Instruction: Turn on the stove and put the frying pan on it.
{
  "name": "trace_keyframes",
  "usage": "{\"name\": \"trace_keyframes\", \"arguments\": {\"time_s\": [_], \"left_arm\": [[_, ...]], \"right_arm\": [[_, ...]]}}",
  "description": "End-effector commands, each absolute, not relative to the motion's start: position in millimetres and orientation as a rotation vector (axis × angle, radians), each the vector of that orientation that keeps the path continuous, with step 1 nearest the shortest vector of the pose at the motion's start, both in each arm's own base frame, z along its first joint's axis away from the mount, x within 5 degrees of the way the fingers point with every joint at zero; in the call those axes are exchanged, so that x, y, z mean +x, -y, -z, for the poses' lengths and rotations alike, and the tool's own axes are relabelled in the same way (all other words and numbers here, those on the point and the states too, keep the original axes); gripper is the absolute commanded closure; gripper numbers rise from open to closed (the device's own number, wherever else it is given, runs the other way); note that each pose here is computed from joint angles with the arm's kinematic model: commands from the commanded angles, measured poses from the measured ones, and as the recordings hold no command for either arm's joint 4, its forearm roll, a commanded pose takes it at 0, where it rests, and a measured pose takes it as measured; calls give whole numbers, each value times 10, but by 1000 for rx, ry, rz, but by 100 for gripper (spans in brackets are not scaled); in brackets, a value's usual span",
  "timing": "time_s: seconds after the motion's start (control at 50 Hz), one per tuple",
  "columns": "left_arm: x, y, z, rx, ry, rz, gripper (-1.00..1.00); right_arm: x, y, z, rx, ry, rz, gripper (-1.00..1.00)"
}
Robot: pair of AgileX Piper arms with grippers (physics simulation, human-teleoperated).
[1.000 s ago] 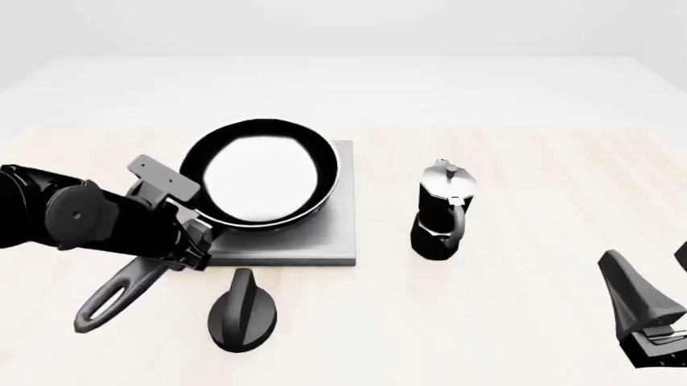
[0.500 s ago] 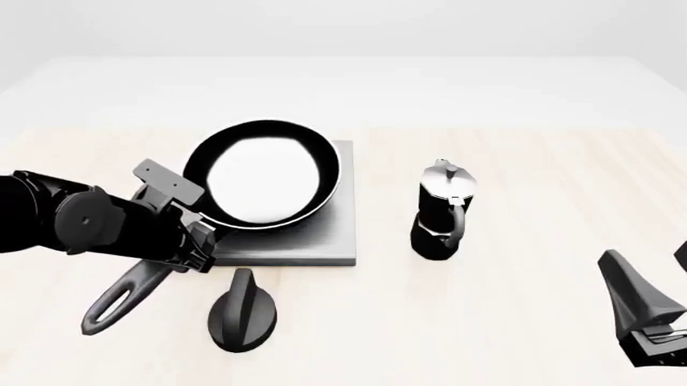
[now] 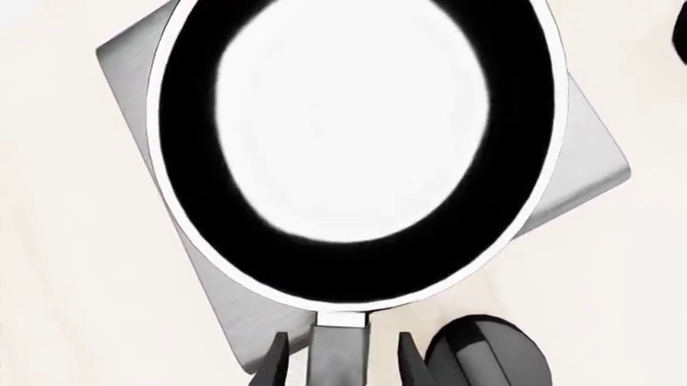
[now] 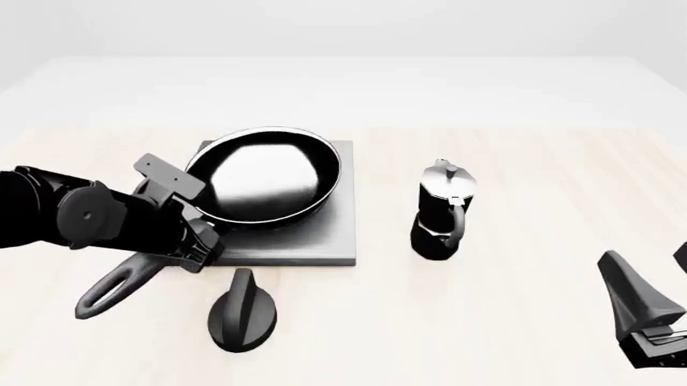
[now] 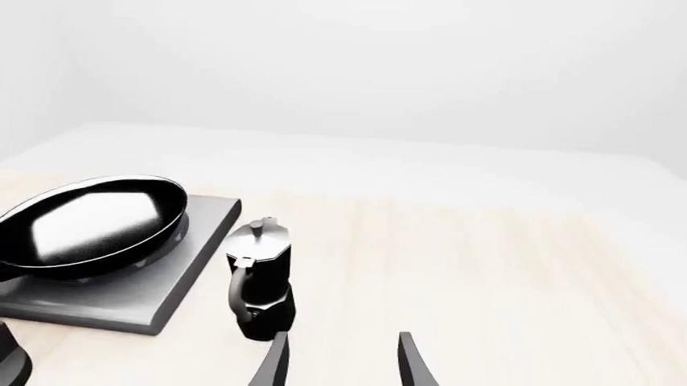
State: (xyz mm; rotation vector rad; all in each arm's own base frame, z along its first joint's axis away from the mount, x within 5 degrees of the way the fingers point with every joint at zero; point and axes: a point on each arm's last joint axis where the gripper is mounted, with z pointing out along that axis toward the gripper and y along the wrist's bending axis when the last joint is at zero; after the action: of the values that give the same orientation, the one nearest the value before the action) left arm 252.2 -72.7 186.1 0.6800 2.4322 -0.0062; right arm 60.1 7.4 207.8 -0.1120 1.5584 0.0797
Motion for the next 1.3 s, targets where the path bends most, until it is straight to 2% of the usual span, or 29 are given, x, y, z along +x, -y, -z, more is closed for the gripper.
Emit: {"name": "trace_keyframes", "arguments": {"time_s": [0.02,0.26,0.7,1.04,1.3], "left_arm": [[2529,728,-1881,676,-2424,7,-100],[2494,699,-1930,680,-2414,-1,-100],[2184,707,-2358,699,-2334,20,-100],[1813,605,-2845,698,-2224,18,-100],[1350,541,-3208,677,-2103,78,-100]], "right_arm": [[594,-73,-2077,-111,-1557,-80,-100],[588,-71,-2077,-110,-1554,-77,-100],[563,-72,-2090,-120,-1533,-79,-100],[561,-78,-2106,-127,-1525,-87,-100],[569,-86,-2111,-135,-1522,-99,-100]]}}
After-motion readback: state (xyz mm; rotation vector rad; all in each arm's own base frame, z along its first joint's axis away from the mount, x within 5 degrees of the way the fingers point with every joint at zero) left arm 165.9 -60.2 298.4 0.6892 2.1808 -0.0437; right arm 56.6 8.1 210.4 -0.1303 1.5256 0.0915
